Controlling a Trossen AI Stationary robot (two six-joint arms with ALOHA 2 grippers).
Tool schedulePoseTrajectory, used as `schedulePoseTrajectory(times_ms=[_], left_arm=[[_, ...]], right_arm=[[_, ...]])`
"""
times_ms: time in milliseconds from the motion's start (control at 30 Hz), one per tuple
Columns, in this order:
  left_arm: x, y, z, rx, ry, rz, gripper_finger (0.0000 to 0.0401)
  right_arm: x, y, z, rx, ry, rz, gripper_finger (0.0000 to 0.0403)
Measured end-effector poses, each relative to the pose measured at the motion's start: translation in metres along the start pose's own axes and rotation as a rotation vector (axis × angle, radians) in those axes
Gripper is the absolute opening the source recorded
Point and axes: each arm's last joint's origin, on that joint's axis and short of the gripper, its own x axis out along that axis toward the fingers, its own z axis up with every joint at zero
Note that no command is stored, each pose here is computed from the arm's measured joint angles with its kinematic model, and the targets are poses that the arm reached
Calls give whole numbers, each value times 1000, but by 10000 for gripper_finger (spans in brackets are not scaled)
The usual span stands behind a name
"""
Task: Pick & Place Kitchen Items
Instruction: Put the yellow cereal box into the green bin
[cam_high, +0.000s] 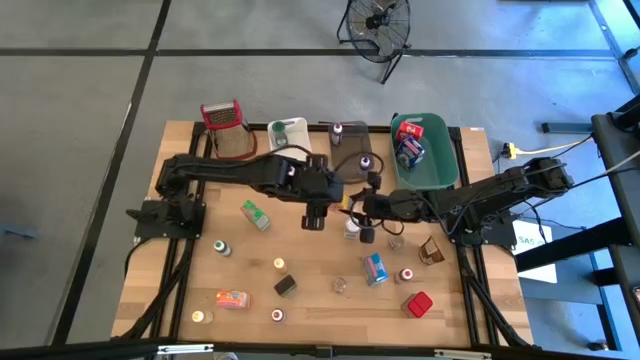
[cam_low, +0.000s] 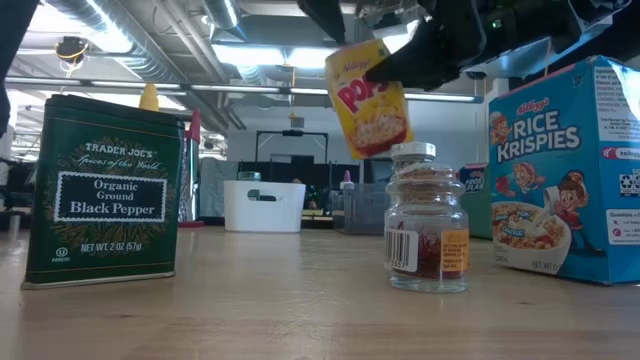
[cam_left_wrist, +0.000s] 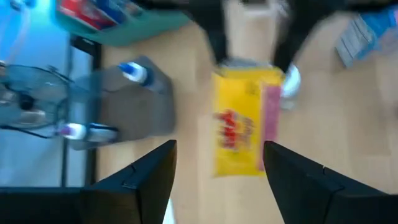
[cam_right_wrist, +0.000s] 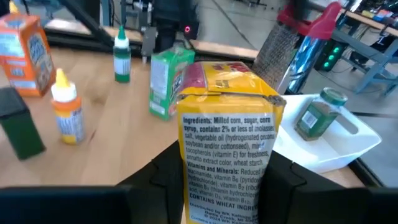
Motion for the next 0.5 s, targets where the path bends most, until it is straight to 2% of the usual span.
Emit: schedulePoseTrajectory(times_ms=[267, 500], left_arm=[[-31, 6, -11, 37, 4, 63, 234], [-38, 6, -36, -10, 169, 45, 235]], right_arm=[[0, 0, -2, 15, 19, 2, 142], [-7, -2, -4, 34, 71, 0, 142]])
